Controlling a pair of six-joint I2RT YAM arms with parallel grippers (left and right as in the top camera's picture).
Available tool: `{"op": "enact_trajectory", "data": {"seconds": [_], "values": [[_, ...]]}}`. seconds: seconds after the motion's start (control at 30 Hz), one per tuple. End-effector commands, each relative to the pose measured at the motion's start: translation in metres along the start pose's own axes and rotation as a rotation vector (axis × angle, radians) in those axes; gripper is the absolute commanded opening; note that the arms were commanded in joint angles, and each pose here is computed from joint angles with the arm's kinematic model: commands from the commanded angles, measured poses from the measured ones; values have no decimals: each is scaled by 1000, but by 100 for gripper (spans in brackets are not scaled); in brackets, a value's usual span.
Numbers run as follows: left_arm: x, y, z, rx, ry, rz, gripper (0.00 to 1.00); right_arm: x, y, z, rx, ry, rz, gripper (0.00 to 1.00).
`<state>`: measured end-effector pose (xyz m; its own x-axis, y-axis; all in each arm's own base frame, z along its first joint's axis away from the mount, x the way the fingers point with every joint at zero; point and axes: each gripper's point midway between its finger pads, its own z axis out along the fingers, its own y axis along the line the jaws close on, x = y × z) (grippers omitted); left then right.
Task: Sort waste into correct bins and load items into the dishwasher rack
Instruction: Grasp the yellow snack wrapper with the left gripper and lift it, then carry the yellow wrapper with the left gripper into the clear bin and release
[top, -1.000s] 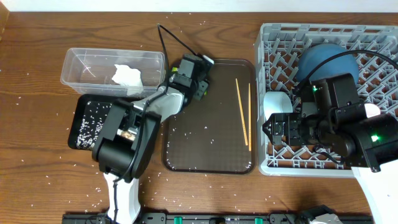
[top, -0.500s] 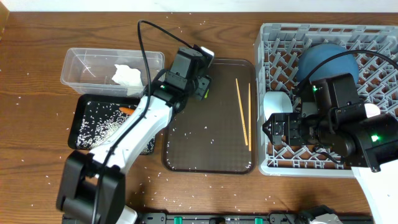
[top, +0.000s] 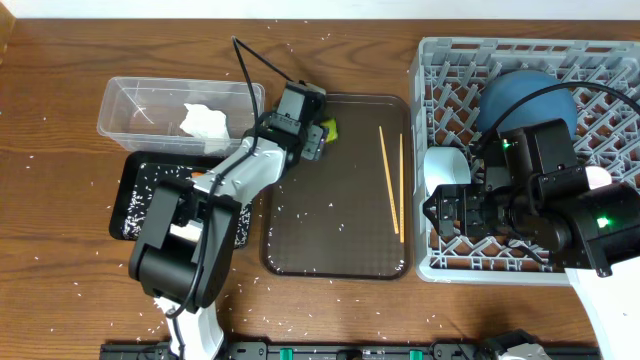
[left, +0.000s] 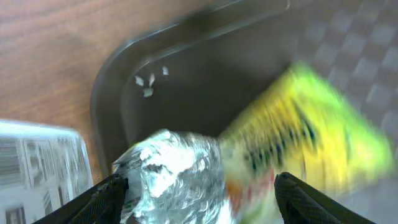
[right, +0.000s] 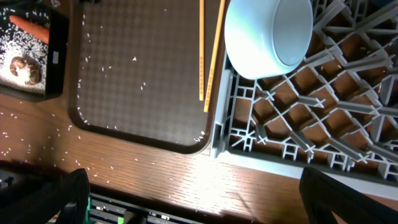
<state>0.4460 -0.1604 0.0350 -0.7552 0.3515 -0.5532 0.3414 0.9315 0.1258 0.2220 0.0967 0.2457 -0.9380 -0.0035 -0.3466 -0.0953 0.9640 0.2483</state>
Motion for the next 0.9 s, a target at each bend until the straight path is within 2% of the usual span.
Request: {"op": "enact_trajectory", "data": {"seconds": [0.0,0.23,0.53,0.87], "values": [[11,-20,0,87,40,13,73,-2,-2,-3,7,-21,4,99],[30,-31,-2,111,111,27,62,-2,-2,-3,6,-20,5,99],[30,-33,13,112,96,67,63,2,-3,-3,11,-5,7,99],[52,-42,43,140,141,62,61,4,-4,-3,13,5,9,99]]}}
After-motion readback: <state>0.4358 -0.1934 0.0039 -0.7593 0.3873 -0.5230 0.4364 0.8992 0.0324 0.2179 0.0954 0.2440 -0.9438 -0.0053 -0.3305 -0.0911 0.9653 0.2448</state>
